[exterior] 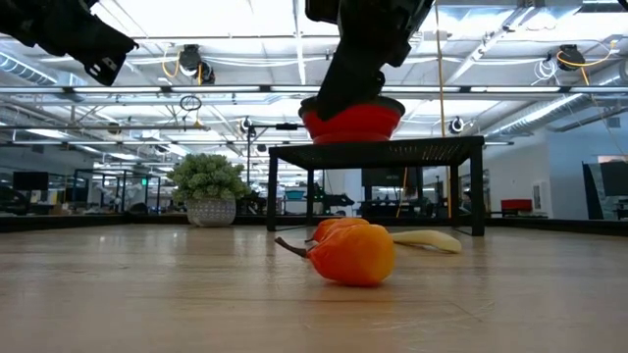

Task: Pick & Place Fruit
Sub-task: Put the orange pear into the red strainer bowl on the shelf

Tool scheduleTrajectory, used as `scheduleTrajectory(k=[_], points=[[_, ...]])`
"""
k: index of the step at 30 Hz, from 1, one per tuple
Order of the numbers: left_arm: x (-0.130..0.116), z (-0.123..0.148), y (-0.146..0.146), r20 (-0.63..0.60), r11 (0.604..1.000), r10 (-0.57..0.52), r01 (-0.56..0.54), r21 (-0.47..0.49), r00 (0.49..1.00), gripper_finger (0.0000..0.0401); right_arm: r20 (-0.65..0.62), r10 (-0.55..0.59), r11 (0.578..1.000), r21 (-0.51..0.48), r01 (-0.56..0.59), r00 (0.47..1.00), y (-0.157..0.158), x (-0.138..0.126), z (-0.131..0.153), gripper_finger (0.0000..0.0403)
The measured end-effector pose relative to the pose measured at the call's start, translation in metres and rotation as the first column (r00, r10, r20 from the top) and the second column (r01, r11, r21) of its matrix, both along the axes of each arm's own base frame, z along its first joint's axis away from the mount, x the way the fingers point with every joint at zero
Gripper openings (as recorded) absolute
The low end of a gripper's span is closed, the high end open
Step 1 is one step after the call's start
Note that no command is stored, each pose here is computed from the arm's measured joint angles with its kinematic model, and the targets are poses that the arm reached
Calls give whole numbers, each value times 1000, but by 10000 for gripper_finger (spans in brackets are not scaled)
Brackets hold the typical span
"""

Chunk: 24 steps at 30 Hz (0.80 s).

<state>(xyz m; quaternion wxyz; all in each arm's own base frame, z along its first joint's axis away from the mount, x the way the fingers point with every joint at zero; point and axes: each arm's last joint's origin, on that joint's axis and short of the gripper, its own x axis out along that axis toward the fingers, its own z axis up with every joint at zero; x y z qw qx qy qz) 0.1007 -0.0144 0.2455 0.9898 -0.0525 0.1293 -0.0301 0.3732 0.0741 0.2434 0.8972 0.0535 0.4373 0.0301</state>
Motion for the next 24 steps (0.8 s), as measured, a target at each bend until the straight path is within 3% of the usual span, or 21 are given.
scheduleTrajectory(k=[7,15,24], points=[[3,-16,-1,-32,1000,5,-6,-15,999,20,-5,-49,998,25,49,999,-3,0,-1,203],[3,-24,-1,64,1000,-7,8,-26,998,2,-46,-85,995,41,87,995,-5,-7,-23,204],[-8,-29,1,146,1000,-19,22,-22,989,18,-16,-147,988,34,148,989,-17,-5,-28,208]])
